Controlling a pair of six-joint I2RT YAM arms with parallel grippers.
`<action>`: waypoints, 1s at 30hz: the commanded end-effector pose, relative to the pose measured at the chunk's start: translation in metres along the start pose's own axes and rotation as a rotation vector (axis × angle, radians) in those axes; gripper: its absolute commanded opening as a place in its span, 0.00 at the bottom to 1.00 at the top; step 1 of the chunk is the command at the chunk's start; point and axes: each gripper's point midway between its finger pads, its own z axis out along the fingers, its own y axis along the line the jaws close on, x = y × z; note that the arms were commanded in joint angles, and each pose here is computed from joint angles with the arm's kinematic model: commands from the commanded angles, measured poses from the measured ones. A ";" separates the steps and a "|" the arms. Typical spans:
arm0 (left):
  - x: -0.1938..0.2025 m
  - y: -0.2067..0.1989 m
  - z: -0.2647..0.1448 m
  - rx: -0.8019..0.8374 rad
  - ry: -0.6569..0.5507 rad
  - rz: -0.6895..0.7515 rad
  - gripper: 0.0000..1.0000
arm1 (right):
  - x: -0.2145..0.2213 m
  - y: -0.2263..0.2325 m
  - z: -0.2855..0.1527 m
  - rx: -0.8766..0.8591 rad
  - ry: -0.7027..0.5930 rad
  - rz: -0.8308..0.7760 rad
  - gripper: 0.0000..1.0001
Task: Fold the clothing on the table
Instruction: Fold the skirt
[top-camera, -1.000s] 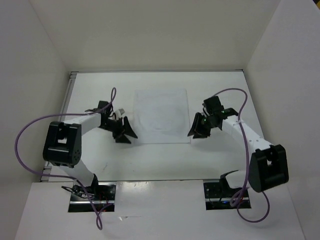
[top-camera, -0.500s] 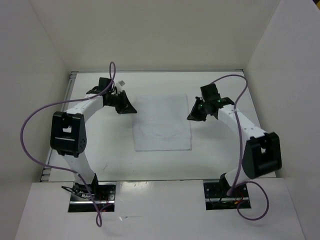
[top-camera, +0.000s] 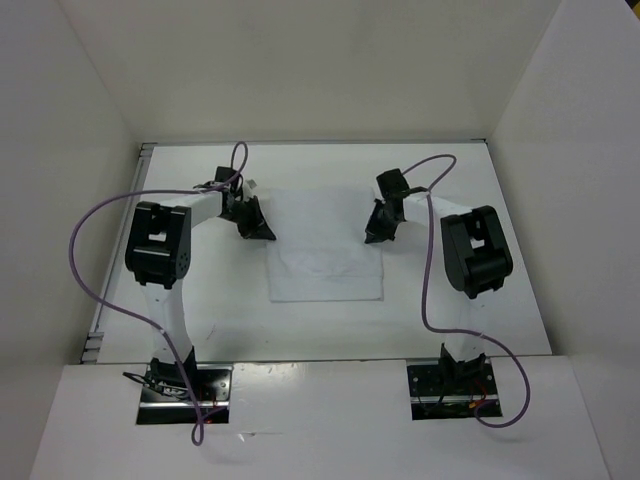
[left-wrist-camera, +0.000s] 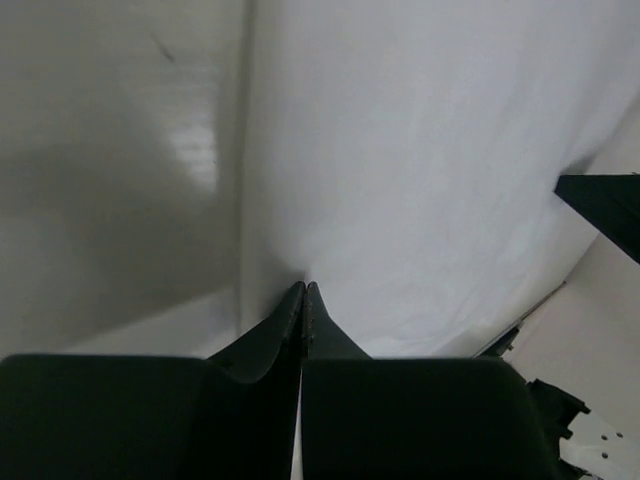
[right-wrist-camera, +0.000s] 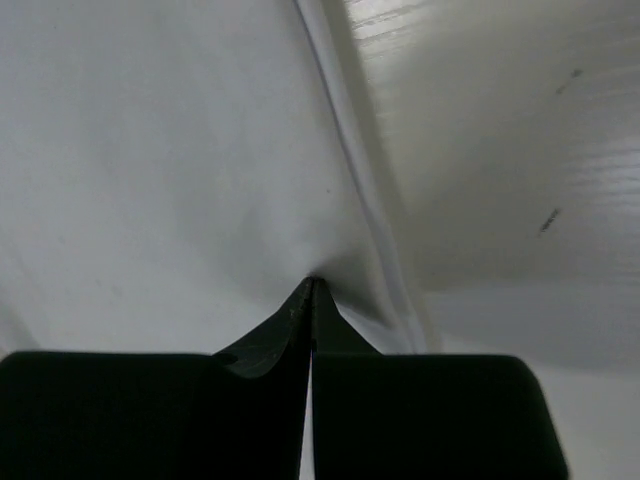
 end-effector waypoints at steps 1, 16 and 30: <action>-0.024 0.001 0.013 -0.028 -0.022 0.020 0.00 | -0.024 0.021 0.006 -0.016 -0.064 -0.012 0.02; -0.080 -0.072 -0.062 0.084 -0.203 0.149 0.56 | -0.059 0.059 -0.083 -0.068 -0.249 -0.079 0.42; 0.103 0.022 -0.077 -0.226 0.045 0.122 0.56 | 0.057 -0.036 -0.090 0.102 -0.005 0.009 0.47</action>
